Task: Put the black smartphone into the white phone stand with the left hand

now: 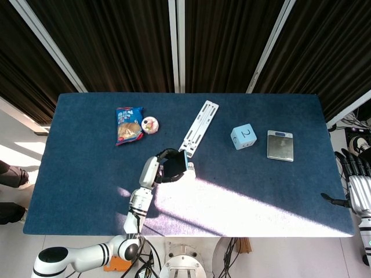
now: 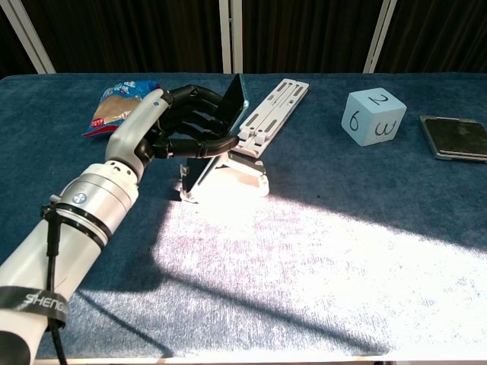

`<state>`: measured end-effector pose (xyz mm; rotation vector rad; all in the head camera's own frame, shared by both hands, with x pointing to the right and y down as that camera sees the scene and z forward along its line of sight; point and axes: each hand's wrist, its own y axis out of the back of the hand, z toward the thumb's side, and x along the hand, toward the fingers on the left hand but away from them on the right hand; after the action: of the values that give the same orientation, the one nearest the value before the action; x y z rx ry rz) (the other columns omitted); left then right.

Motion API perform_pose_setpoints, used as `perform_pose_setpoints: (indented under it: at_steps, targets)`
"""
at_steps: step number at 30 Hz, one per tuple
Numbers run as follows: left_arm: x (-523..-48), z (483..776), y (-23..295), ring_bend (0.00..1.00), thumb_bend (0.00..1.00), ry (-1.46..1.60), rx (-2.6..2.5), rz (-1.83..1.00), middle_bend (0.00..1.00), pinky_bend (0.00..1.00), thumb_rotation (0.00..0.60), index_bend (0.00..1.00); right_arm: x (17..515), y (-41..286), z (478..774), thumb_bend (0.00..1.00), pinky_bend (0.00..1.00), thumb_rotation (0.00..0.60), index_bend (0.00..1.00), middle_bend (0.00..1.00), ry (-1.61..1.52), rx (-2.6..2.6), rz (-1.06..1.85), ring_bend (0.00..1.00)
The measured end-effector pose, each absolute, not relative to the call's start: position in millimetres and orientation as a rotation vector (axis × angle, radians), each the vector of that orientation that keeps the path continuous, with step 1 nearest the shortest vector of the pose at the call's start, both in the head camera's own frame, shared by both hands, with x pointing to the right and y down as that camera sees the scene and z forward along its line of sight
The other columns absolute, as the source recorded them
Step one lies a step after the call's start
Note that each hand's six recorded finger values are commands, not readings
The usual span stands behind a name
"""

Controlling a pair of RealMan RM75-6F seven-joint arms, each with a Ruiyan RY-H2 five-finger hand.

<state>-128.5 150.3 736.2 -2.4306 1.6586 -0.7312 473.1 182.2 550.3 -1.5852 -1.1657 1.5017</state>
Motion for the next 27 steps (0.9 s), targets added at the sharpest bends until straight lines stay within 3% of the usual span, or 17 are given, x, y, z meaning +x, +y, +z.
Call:
perform_pose_setpoints:
  at_steps: [6, 14, 22, 25, 27]
  targets:
    - [-128.3, 736.5, 151.6, 0.40, 0.18, 1.655, -2.432, -0.731, 0.56, 0.49, 0.600, 0.51, 473.0, 182.1, 550.9, 0.16, 0.03, 0.600, 0.00, 0.05, -1.167, -1.585, 1.503, 0.00]
    - [-127.6, 738.9, 153.9, 0.29, 0.11, 1.631, -2.441, -0.745, 0.43, 0.43, 0.600, 0.36, 473.5, 182.5, 550.5, 0.16, 0.03, 0.600, 0.00, 0.05, -1.170, -1.582, 1.505, 0.00]
    - [-126.5, 739.3, 157.8, 0.11, 0.08, 1.581, -2.449, -0.750, 0.21, 0.27, 0.600, 0.02, 473.2, 182.3, 550.7, 0.16, 0.03, 0.600, 0.00, 0.05, -1.173, -1.585, 1.500, 0.00]
    - [-126.6, 739.7, 158.9, 0.01, 0.07, 1.561, -2.446, -0.759, 0.09, 0.15, 0.600, 0.00, 473.5, 182.4, 550.3, 0.15, 0.03, 0.600, 0.00, 0.05, -1.174, -1.584, 1.498, 0.00]
    - [-126.9, 738.5, 158.8, 0.00, 0.06, 1.551, -2.440, -0.759, 0.05, 0.10, 0.600, 0.00, 473.6, 182.5, 550.2, 0.16, 0.03, 0.600, 0.00, 0.05, -1.176, -1.585, 1.496, 0.00]
